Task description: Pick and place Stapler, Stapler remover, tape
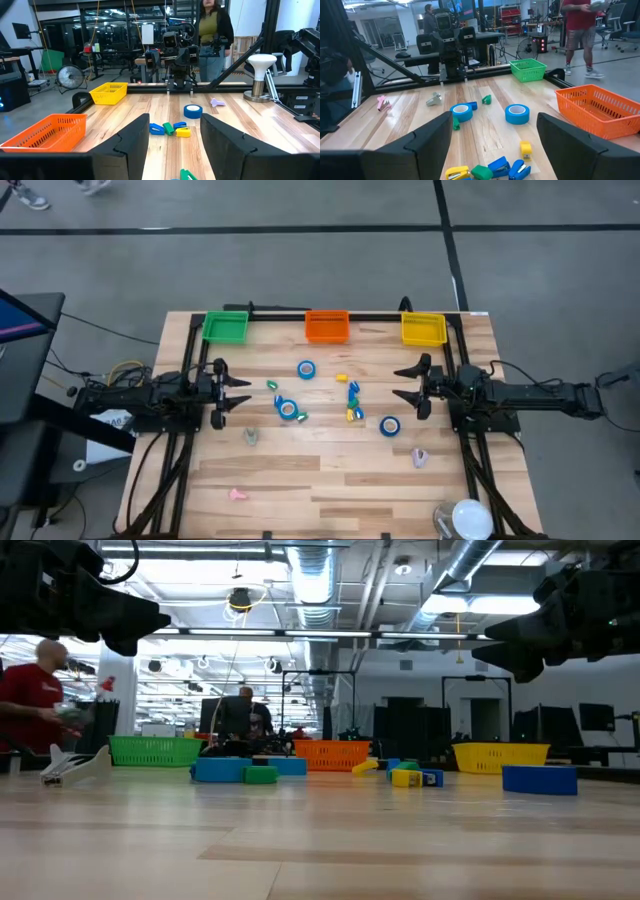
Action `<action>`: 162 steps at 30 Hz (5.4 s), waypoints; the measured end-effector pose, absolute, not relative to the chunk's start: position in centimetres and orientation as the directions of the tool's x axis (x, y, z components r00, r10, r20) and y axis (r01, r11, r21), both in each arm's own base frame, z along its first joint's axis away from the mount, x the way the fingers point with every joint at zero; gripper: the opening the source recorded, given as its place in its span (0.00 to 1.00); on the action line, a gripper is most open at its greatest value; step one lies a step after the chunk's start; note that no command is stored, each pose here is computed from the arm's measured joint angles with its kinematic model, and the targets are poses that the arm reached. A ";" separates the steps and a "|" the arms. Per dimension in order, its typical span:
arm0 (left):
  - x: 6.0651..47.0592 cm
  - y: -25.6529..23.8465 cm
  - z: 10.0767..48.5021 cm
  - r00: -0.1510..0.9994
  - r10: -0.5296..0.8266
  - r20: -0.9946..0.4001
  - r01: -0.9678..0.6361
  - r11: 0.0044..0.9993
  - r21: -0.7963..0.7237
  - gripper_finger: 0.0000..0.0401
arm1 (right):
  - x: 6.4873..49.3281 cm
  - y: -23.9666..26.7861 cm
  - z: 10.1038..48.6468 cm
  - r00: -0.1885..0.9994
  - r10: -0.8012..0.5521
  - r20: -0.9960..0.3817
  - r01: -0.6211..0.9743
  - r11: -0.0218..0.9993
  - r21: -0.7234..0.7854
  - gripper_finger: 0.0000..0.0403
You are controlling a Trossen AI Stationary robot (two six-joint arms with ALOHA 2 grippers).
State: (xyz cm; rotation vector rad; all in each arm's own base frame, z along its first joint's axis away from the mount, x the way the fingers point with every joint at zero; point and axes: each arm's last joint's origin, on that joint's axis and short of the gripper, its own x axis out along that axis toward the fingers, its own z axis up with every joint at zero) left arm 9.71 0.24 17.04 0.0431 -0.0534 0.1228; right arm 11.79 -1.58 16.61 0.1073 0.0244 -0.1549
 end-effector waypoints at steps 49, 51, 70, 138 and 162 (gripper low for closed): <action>9.7 0.3 17.0 0.990 0.130 0.056 -0.134 0.987 0.087 0.42 | 11.8 -1.6 16.6 0.988 -0.153 -0.032 0.155 0.982 0.105 0.70; 9.7 0.3 17.0 0.990 0.131 0.056 -0.136 0.986 0.097 0.42 | 11.8 -1.6 16.6 0.988 -0.153 -0.032 0.155 0.982 0.105 0.70; 9.7 0.3 17.2 0.989 0.133 0.069 -0.139 0.986 0.096 0.42 | 11.8 -1.6 16.6 0.988 -0.153 -0.029 0.155 0.982 0.105 0.70; 9.7 0.3 17.4 0.986 0.133 0.096 -0.142 0.986 0.092 0.42 | 11.8 -1.2 17.8 0.981 -0.172 0.086 0.168 0.984 0.052 0.01; 9.7 0.3 17.6 0.985 0.133 0.109 -0.143 0.986 0.090 0.42 | 13.2 -1.3 28.1 0.986 -0.158 0.059 0.155 0.987 0.050 0.00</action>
